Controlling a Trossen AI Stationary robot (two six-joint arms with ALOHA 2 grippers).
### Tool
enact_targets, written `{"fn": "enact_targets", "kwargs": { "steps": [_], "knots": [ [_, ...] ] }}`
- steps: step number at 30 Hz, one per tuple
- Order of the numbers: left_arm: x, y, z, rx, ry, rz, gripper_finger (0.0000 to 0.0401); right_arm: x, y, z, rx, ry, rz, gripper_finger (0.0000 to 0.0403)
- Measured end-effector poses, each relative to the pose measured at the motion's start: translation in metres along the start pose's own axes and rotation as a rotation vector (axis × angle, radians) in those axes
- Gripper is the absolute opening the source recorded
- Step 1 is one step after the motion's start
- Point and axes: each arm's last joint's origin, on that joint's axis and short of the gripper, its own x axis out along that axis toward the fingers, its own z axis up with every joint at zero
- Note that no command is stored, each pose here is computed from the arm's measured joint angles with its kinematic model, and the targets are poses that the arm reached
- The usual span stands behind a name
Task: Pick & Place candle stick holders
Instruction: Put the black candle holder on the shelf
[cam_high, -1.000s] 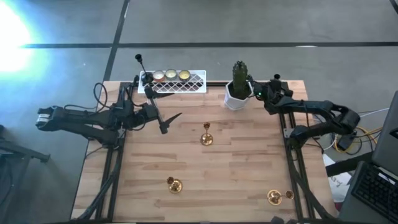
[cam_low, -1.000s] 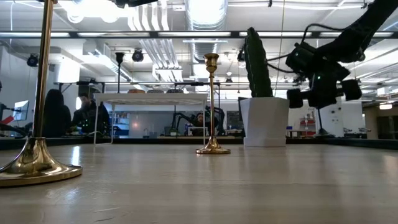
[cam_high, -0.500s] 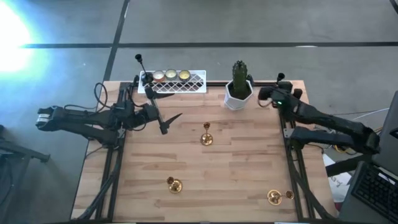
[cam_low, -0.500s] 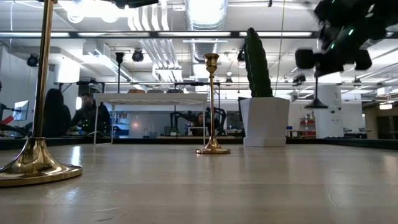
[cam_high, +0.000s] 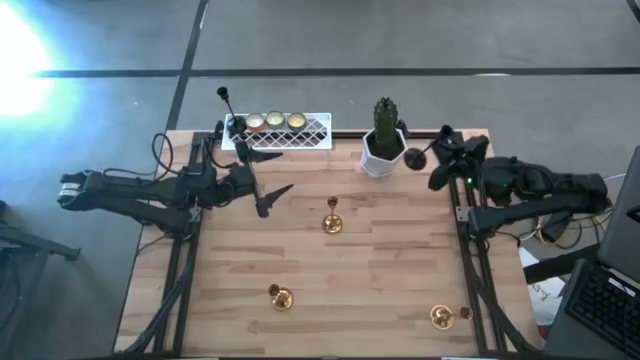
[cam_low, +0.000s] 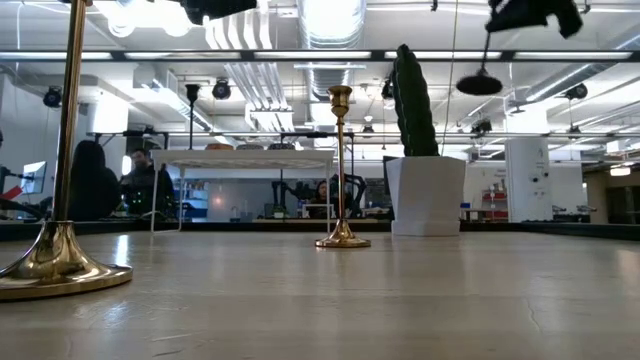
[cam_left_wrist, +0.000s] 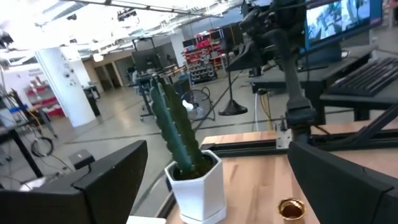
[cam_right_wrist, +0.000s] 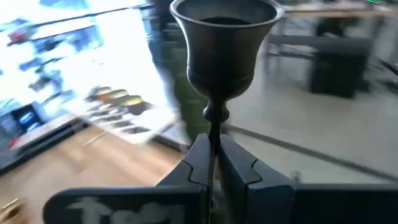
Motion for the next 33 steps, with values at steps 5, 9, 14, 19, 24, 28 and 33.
{"fn": "enact_targets", "kwargs": {
  "steps": [5,9,14,19,24,28,33],
  "knots": [
    [0.0,0.0,0.0,-0.055,0.001,-0.001,0.0392,0.001,0.039,0.012,-0.113,-0.002,0.132,0.0008],
    [0.003,-0.001,-0.001,-0.084,0.001,-0.001,0.0392,0.006,0.073,0.02,-0.21,0.002,0.245,0.0008],
    [0.017,-0.011,-0.004,-0.097,0.01,-0.122,0.0392,0.016,0.113,0.031,-0.302,0.036,0.433,0.0008],
    [0.038,-0.022,-0.002,-0.092,0.025,-0.231,0.0392,0.023,0.142,0.043,-0.37,0.039,0.533,0.0008],
    [0.057,-0.029,0.011,-0.106,0.017,-0.366,0.0392,0.032,0.163,0.048,-0.382,0.061,0.64,0.0008],
    [0.069,-0.032,0.021,-0.1,0.034,-0.41,0.0392,0.041,0.173,0.047,-0.387,0.086,0.691,0.0008],
    [0.081,-0.033,0.03,-0.102,0.024,-0.413,0.0392,0.052,0.184,0.045,-0.388,0.093,0.759,0.0008]
  ]
}}
